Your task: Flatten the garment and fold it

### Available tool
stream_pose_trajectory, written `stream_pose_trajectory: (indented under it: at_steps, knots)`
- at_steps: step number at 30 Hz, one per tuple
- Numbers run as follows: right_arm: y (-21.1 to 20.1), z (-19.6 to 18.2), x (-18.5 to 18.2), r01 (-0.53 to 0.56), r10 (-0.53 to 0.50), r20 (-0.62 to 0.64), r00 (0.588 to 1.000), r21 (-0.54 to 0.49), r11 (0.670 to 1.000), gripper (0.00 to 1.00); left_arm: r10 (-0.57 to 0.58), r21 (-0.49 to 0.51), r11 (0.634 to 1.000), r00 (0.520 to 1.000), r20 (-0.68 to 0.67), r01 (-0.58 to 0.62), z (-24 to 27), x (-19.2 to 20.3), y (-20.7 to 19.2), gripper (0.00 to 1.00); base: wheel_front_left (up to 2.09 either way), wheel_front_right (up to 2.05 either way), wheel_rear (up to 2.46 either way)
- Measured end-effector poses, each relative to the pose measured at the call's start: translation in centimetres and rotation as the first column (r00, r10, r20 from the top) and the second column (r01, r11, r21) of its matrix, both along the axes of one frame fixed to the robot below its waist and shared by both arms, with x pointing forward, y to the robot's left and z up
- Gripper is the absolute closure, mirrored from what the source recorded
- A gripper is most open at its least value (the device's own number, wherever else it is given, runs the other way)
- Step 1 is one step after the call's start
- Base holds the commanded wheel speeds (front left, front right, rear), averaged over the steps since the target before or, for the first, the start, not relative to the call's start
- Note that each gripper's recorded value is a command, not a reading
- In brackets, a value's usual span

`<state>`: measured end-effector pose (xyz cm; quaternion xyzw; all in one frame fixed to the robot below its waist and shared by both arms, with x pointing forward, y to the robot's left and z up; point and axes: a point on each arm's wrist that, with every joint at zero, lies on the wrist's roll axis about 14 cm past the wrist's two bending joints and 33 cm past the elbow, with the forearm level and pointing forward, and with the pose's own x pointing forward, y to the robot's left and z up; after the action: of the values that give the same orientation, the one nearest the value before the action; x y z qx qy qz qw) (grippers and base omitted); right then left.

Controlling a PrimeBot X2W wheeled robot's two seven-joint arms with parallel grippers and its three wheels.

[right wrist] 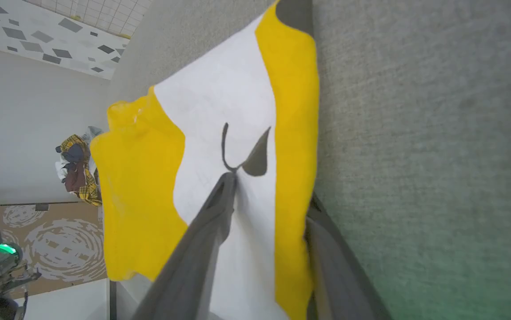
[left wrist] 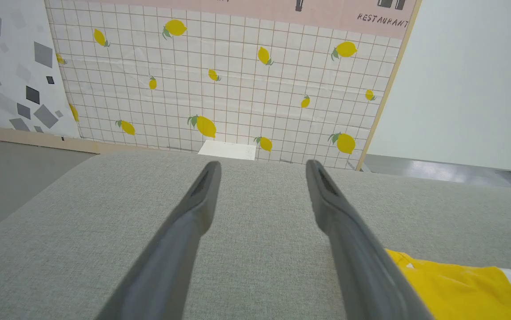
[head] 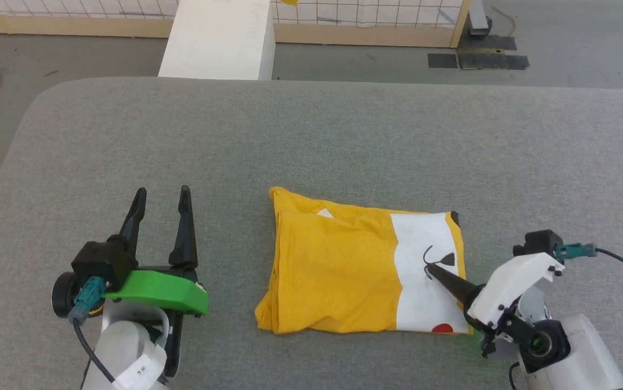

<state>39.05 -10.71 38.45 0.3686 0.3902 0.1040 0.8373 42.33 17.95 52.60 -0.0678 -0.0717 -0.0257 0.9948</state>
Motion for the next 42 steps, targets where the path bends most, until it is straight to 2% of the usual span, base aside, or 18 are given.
stream_pose_trajectory:
  at_steps: [9, 12, 15, 17, 20, 24, 33, 38, 42]
  knots:
    - [0.3, 1.3, 0.9, -0.070, 0.085, 0.094, 0.992, -0.151, 0.986, 1.00, 0.005, -0.002, 1.000, 1.000, -0.002, -0.005, -0.1, 0.3, 0.0, 0.00, 0.00, 0.00, 0.00]
    - [-0.1, 1.9, 1.1, -0.116, 0.158, 0.126, 0.979, -0.289, 0.950, 1.00, -0.007, -0.002, 1.000, 1.000, 0.002, 0.007, -0.1, 0.6, -0.5, 0.00, 0.00, 0.00, 0.00]
    - [-1.6, 2.8, 1.9, -0.149, 0.240, 0.145, 0.960, -0.462, 0.874, 1.00, -0.028, 0.003, 1.000, 1.000, 0.002, 0.028, -0.3, 1.2, -1.3, 0.00, 0.00, 0.00, 0.00]
    - [-3.6, 3.7, 2.7, -0.145, 0.279, 0.150, 0.948, -0.577, 0.804, 1.00, -0.051, 0.005, 0.999, 0.999, 0.002, 0.051, -0.4, 1.7, -2.2, 0.00, 0.00, 0.00, 0.00]
    - [-6.9, 4.8, 3.5, -0.113, 0.292, 0.149, 0.945, -0.689, 0.716, 1.00, -0.093, 0.005, 0.996, 0.996, 0.007, 0.093, -0.5, 2.7, -3.7, 0.00, 0.00, 0.00, 0.00]
    - [-11.9, 6.3, 4.2, -0.047, 0.259, 0.147, 0.955, -0.785, 0.618, 1.00, -0.174, 0.005, 0.985, 0.984, 0.025, 0.174, -0.4, 4.4, -6.8, 0.00, 0.00, 0.00, 0.00]
    - [-23.0, 7.5, 3.2, 0.096, 0.079, 0.151, 0.985, -0.876, 0.472, 1.00, -0.350, 0.044, 0.936, 0.936, 0.039, 0.349, -1.5, 7.9, -13.2, 0.00, 0.00, 0.00, 0.00]
    - [-28.1, 7.3, 2.8, 0.159, -0.022, 0.165, 0.986, -0.901, 0.404, 1.00, -0.416, 0.054, 0.909, 0.909, 0.029, 0.414, -3.0, 9.8, -15.8, 0.00, 0.00, 0.00, 0.00]
    - [-32.3, 7.3, 1.9, 0.189, -0.105, 0.164, 0.981, -0.925, 0.330, 1.00, -0.457, 0.050, 0.888, 0.889, 0.004, 0.456, -4.6, 10.8, -17.3, 0.00, 0.00, 0.00, 0.00]
